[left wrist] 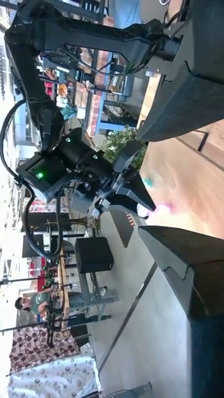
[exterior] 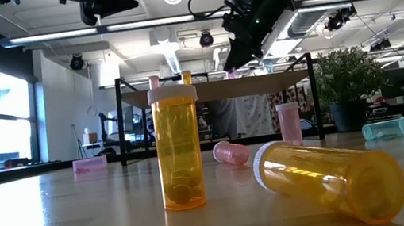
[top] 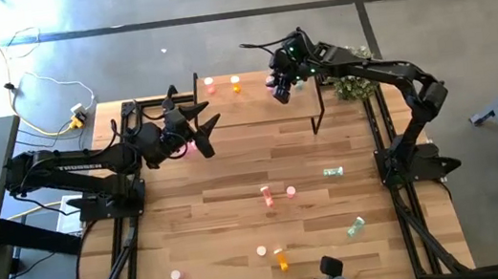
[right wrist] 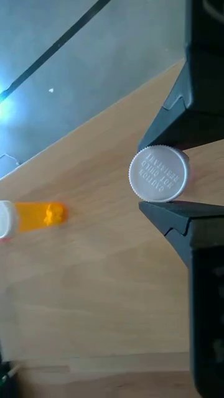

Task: Pick and place medicine bottles onto shelf by color
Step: Put the middle purple pill bottle on the shelf

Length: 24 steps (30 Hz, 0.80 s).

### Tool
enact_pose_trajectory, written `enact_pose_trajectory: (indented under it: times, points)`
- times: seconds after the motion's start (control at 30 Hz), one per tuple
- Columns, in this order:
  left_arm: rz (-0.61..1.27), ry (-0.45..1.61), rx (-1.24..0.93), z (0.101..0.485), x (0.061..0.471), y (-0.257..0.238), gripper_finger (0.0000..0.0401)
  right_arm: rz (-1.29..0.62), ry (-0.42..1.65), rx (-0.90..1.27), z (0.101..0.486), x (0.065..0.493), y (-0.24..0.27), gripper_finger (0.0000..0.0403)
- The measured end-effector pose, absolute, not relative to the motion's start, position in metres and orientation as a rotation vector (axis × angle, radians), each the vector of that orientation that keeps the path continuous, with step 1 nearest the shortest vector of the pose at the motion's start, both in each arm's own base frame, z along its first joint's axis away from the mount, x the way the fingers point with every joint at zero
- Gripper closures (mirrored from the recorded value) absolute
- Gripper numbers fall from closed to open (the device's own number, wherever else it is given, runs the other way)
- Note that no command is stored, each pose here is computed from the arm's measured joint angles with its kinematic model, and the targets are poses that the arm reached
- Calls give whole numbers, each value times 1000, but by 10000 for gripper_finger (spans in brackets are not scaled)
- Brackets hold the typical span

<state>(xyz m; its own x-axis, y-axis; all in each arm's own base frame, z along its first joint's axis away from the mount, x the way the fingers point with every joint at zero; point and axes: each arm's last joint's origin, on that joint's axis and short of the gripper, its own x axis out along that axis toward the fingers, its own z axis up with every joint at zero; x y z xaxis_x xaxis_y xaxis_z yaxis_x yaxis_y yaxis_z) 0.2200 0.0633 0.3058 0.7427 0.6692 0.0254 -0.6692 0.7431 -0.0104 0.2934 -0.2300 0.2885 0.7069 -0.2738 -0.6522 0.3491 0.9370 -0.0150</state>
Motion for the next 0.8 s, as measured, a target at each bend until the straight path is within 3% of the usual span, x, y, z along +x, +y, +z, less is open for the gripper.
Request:
enact_pose_trajectory:
  times: [0.4, 0.8]
  points:
    - [733, -28, -1, 306, 220, 63, 176, -362, 712, 98, 288, 293, -231, 296]
    - [733, -28, -1, 306, 220, 63, 176, -368, 722, 77, 288, 293, -231, 225]
